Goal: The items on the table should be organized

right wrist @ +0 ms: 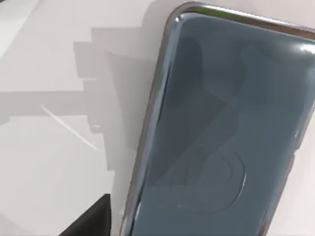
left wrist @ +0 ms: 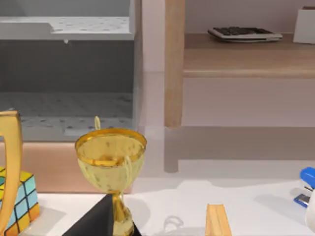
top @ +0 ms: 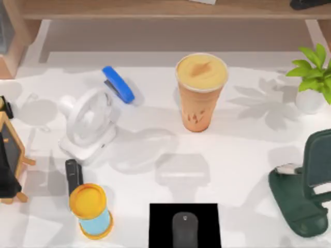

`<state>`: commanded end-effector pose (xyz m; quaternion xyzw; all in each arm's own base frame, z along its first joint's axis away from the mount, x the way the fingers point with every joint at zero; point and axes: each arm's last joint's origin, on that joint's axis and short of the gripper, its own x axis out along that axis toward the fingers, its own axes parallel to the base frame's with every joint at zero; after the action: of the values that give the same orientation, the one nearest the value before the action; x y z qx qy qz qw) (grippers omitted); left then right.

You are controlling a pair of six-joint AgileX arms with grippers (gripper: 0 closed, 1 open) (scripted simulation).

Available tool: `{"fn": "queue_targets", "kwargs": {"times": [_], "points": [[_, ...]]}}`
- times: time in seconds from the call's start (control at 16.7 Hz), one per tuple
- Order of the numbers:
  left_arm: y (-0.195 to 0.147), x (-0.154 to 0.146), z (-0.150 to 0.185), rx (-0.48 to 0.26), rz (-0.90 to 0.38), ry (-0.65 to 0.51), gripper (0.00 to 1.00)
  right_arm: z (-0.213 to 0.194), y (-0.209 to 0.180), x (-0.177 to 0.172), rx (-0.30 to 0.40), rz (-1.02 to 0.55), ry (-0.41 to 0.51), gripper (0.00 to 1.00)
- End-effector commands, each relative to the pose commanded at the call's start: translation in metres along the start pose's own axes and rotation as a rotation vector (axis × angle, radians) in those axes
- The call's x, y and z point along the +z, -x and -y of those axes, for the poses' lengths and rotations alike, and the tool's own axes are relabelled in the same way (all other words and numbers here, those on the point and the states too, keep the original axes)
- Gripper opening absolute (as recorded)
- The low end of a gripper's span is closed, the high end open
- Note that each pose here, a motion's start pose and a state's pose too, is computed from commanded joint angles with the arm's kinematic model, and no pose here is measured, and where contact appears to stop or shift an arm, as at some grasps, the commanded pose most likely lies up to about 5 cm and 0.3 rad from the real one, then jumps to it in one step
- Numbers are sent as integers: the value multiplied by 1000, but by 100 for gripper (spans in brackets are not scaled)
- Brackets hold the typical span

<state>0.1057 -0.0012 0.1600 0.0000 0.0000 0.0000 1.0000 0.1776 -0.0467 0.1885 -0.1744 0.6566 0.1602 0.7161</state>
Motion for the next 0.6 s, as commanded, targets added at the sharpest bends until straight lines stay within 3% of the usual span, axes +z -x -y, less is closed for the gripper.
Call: {"fn": "queue_targets", "kwargs": {"times": [0.12, 0.24, 0.6], "points": [[0, 0, 0, 0, 0, 0, 100, 2, -6, -7, 20, -31, -126, 100], [0, 0, 0, 0, 0, 0, 100, 4, -10, -11, 30, -48, -195, 100], [0, 0, 0, 0, 0, 0, 100, 4, -9, -11, 28, -45, -203, 100]]}}
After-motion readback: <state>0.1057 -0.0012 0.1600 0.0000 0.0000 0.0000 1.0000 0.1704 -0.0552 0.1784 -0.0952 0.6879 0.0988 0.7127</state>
